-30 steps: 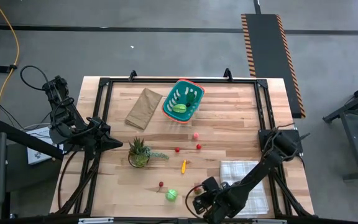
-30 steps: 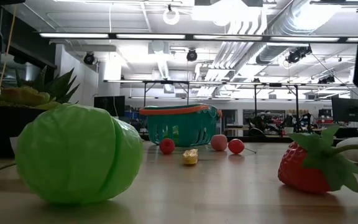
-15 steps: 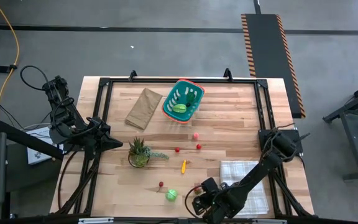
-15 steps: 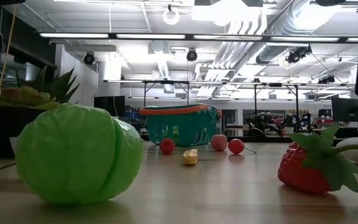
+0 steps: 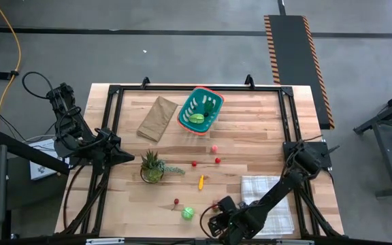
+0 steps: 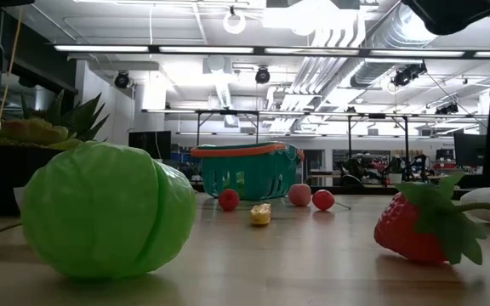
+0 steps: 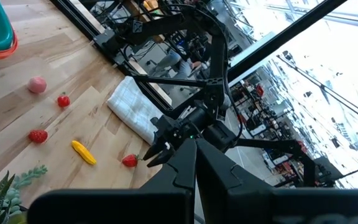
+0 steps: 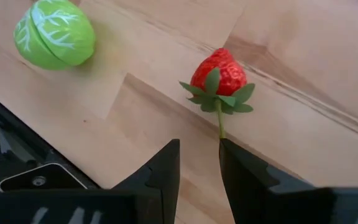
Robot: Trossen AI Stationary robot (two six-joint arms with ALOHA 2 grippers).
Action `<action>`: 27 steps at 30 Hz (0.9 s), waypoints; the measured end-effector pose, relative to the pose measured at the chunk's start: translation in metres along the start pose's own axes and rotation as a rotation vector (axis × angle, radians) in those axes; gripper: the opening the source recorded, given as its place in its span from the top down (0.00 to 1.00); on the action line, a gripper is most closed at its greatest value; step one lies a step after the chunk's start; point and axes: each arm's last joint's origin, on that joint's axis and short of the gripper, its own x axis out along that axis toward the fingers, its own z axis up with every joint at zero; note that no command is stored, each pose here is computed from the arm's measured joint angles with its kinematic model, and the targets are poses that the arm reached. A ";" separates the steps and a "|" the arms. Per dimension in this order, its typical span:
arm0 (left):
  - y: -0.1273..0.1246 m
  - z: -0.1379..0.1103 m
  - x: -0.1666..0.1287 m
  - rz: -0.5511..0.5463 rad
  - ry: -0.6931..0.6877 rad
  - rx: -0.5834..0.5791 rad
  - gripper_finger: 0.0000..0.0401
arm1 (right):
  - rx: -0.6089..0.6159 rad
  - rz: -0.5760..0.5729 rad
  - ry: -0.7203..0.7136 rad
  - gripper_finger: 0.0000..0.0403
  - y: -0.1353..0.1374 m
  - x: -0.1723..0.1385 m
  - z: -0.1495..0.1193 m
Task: Pick and placing Produce into tupperware
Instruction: Put the red strawberry in the green basket
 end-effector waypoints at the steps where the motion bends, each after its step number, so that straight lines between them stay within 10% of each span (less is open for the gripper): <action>1: 0.000 0.000 0.000 0.000 0.000 0.000 1.00 | 0.001 -0.003 -0.004 0.74 0.000 0.000 0.001; 27: 0.000 0.000 0.000 0.000 0.000 0.000 1.00 | -0.072 -0.070 -0.004 0.74 -0.004 0.004 0.011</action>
